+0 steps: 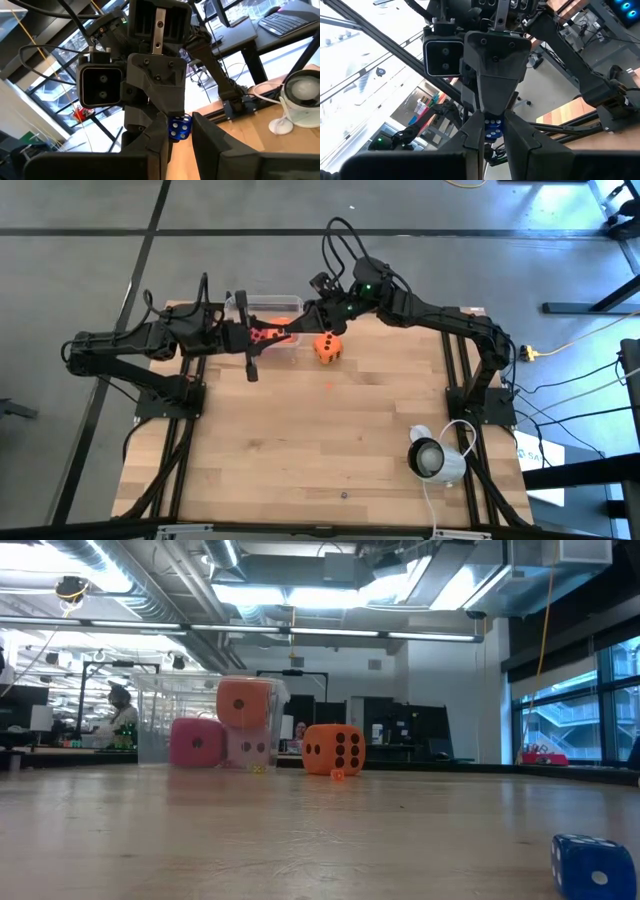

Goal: Pick & Place Dice
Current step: Put the small top blue die into the transparent bin

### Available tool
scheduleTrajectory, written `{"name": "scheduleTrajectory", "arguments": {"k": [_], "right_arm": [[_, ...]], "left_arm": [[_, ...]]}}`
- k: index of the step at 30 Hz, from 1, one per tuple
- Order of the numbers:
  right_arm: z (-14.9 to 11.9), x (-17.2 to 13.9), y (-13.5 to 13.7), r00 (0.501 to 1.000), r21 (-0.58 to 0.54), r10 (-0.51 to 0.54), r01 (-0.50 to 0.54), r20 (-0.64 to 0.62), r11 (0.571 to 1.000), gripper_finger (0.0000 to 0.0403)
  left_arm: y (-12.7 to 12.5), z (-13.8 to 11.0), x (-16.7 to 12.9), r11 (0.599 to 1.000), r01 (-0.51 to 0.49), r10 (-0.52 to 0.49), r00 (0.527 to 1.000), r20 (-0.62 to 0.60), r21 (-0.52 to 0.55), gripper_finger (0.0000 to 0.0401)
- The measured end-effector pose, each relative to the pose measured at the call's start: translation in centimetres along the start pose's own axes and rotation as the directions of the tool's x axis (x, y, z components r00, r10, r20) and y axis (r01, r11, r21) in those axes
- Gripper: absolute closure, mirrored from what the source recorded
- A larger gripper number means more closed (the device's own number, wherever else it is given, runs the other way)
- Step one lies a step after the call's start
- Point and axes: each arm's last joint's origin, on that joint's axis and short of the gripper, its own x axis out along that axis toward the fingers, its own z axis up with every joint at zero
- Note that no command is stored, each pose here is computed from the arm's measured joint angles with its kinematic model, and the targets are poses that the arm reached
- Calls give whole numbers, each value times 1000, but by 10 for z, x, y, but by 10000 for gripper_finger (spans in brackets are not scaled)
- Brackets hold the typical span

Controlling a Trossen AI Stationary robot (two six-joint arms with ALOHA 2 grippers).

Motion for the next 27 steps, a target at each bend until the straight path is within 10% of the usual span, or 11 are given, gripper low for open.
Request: {"name": "scheduleTrajectory", "arguments": {"k": [20, 27], "right_arm": [[-9, 8, 8, 999, -9, 30, -31, -31, 999, 352], [-8, 9, 6, 999, 14, -17, 16, 29, 1000, 296]], "left_arm": [[-2, 2, 4, 999, 50, -49, 998, 46, -18, 391], [-5, 3, 4, 999, 21, -20, 999, 35, -33, 395]]}}
